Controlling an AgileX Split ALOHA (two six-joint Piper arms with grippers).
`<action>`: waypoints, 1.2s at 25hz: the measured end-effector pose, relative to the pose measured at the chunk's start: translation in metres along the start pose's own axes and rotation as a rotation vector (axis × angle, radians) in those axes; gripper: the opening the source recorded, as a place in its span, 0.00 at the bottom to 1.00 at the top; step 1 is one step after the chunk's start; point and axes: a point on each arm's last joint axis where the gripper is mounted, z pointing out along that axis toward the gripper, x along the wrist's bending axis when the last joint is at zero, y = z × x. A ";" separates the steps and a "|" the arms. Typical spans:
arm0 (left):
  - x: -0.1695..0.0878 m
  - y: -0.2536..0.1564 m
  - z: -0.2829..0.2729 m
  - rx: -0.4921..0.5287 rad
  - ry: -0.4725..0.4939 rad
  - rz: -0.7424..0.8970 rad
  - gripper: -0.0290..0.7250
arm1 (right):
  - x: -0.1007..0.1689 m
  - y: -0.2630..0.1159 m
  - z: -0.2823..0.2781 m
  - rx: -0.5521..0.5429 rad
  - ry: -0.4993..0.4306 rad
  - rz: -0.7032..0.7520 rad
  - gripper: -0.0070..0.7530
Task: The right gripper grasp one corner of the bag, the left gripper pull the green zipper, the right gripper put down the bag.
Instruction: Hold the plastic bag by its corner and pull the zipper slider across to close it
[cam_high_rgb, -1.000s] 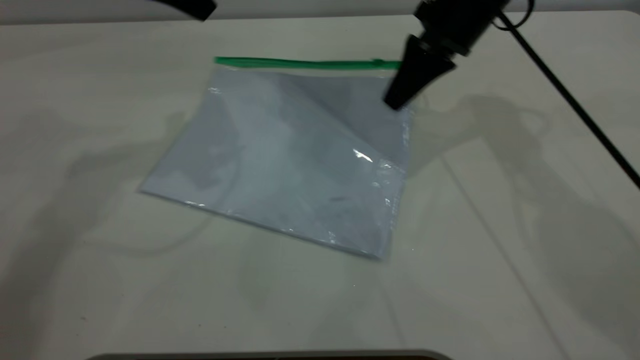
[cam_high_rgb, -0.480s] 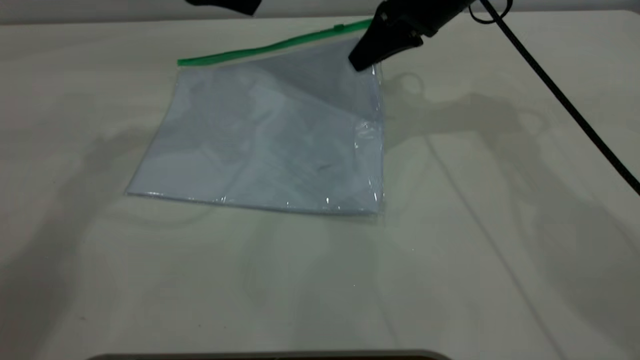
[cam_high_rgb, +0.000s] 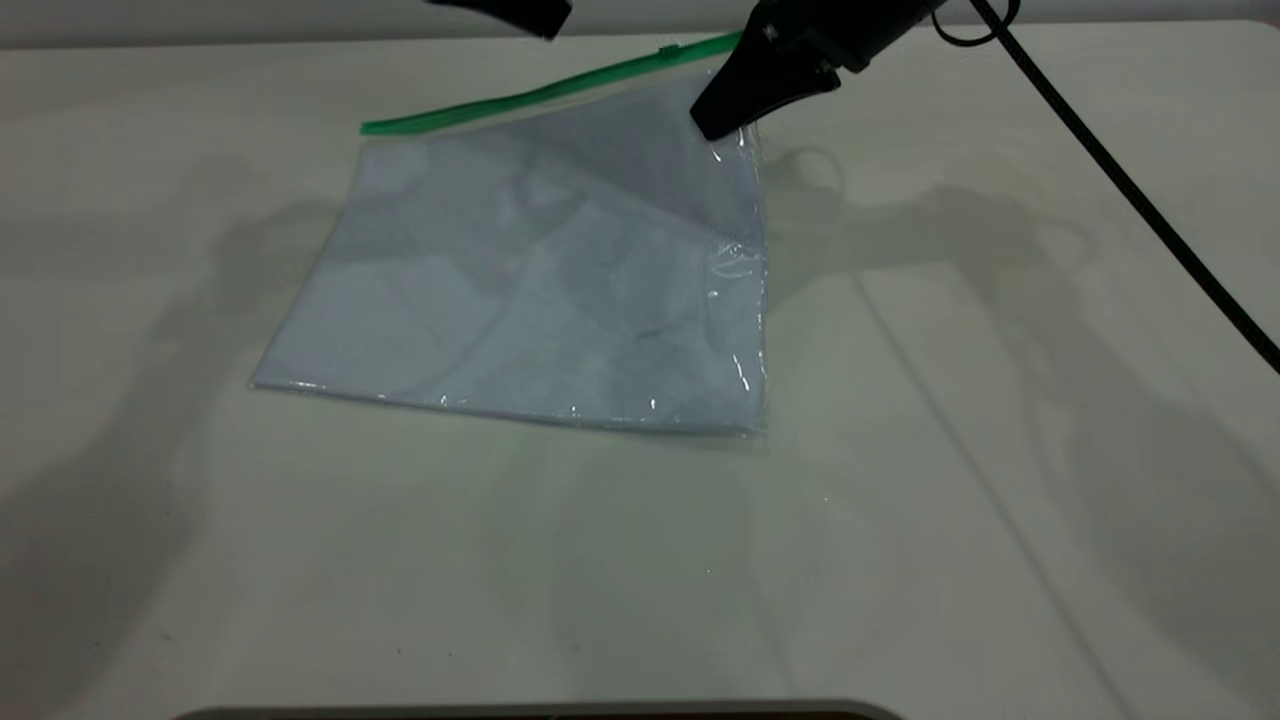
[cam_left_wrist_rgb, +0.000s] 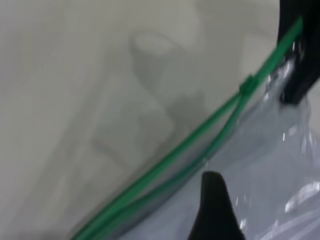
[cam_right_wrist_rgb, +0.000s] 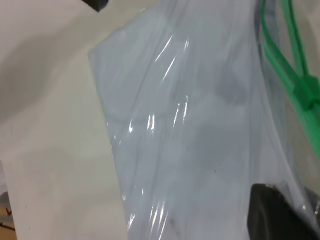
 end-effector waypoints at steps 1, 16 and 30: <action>0.003 -0.001 0.001 0.027 -0.009 0.014 0.82 | 0.001 0.000 0.000 0.001 0.003 -0.001 0.05; -0.008 0.012 0.046 0.164 -0.129 0.278 0.82 | 0.024 0.002 0.018 0.070 0.081 -0.126 0.05; -0.017 0.021 0.053 0.121 -0.156 0.328 0.73 | 0.025 0.001 0.018 0.078 0.092 -0.133 0.05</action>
